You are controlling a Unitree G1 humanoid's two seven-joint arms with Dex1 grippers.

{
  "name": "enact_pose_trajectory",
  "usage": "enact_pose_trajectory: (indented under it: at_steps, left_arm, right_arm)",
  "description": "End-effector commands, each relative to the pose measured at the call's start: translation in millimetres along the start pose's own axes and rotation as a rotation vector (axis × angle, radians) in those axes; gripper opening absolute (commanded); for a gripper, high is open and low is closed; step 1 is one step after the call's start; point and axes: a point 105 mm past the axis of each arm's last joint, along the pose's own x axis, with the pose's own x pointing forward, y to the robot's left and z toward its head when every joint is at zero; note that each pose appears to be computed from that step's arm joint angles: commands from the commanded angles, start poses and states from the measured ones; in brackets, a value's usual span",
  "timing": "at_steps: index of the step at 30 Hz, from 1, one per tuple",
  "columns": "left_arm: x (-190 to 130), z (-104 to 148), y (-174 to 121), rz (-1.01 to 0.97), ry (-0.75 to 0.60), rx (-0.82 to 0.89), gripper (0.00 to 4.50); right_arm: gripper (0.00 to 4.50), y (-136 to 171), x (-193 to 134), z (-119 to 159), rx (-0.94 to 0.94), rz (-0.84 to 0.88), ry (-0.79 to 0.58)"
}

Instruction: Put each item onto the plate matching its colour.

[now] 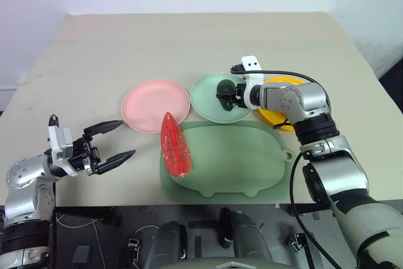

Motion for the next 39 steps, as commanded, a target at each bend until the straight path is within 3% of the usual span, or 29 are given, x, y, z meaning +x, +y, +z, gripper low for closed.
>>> enact_pose_trajectory:
  at_steps: [1,3,6,10,18,23,28,39]
  left_arm:
    - [1.1,9.7,1.7,-0.005,-0.008,0.045,4.50]
    - [2.7,11.2,3.2,-0.012,-0.009,0.052,4.50]
    - [8.5,14.1,4.6,-0.052,-0.008,0.067,4.50]
    - [24.5,24.0,9.7,-0.169,-0.020,0.108,4.50]
    - [61.3,35.1,18.0,-0.456,0.054,0.232,4.50]
    - [90.8,42.8,19.0,-0.607,0.097,0.305,4.50]
    - [126.7,50.3,13.5,-0.768,0.129,0.384,4.50]
    - [148.7,37.6,-2.0,-1.005,0.281,0.460,4.50]
  right_arm:
    - [3.84,-0.5,-3.5,19.2,-0.053,0.011,-0.056]
    - [4.47,0.1,-8.3,21.6,-0.058,0.032,-0.063]
    - [4.47,3.2,-24.5,30.2,-0.082,0.086,-0.102]
    - [4.47,8.0,-78.8,38.9,-0.195,0.219,-0.241]
    - [4.47,-9.8,-174.5,-2.7,-0.440,0.269,-0.327]
    - [4.47,-14.0,-204.8,-36.7,-0.463,0.312,-0.223]
    - [4.47,-16.4,-233.6,-75.1,-0.641,0.324,-0.188]
    - [4.47,-23.9,-240.0,-100.6,-0.594,0.239,-0.167]
